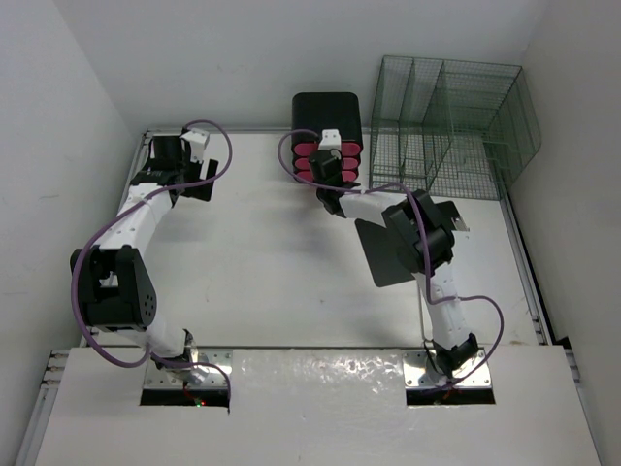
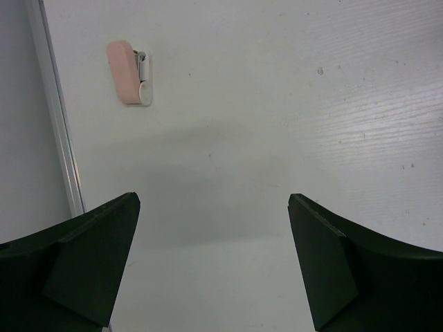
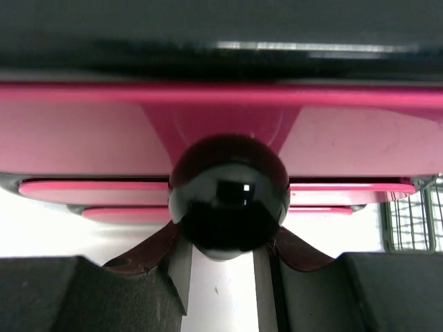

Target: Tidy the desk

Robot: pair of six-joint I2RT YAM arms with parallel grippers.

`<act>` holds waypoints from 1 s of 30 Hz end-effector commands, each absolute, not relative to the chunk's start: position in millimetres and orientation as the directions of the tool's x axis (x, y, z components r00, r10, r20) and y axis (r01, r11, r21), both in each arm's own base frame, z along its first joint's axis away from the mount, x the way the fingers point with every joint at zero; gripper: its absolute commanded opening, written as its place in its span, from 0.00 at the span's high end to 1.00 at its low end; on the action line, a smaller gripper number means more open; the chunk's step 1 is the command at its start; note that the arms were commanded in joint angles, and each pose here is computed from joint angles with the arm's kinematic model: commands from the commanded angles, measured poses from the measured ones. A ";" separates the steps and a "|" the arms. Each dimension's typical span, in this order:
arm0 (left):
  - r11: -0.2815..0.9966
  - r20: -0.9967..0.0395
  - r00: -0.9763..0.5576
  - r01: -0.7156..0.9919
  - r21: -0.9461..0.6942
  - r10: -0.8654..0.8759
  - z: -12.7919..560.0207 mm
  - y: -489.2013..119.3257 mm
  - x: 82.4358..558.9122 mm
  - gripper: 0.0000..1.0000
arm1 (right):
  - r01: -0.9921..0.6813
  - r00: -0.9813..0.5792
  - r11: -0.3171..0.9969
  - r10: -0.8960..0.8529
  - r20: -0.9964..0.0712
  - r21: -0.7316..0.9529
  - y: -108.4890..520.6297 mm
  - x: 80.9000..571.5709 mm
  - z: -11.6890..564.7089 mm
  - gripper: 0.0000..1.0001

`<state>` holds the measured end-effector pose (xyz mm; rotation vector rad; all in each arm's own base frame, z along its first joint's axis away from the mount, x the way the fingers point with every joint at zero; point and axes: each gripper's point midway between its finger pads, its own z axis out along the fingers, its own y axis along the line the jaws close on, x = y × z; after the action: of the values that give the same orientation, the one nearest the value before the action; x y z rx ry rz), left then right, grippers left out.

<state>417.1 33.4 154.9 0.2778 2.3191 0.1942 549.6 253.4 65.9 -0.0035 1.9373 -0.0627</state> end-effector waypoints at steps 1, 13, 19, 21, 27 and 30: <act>0.964 -0.730 -0.634 0.113 0.239 0.255 168.9 40.3 427.7 0.13 | 0.070 -0.189 0.996 0.069 -0.980 0.057 256.2 580.1 123.0 0.71; 0.963 -0.721 -0.644 0.110 0.247 0.258 165.8 43.0 427.7 0.13 | 0.040 -0.242 0.997 0.080 -0.967 0.073 260.4 553.0 106.5 0.32; 0.962 -0.715 -0.648 0.117 0.248 0.263 165.4 42.3 427.6 0.13 | 0.072 -0.280 0.993 0.108 -0.954 0.091 260.3 551.8 82.9 0.43; 0.962 -0.717 -0.645 0.118 0.246 0.263 166.6 41.7 427.5 0.13 | 0.089 -0.285 0.993 0.103 -0.953 0.080 259.7 555.4 77.0 0.46; 0.961 -0.715 -0.646 0.128 0.244 0.268 165.4 40.6 427.2 0.12 | 0.103 -0.295 0.991 0.108 -0.949 0.081 261.5 559.8 65.5 0.56; 0.962 -0.716 -0.646 0.128 0.242 0.266 165.4 40.2 427.3 0.12 | 0.122 -0.302 0.988 0.123 -0.945 0.089 258.7 557.5 61.1 0.56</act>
<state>417.2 35.5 149.0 0.2842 2.3359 0.2081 551.1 254.2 45.1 0.1116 1.9276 -0.0212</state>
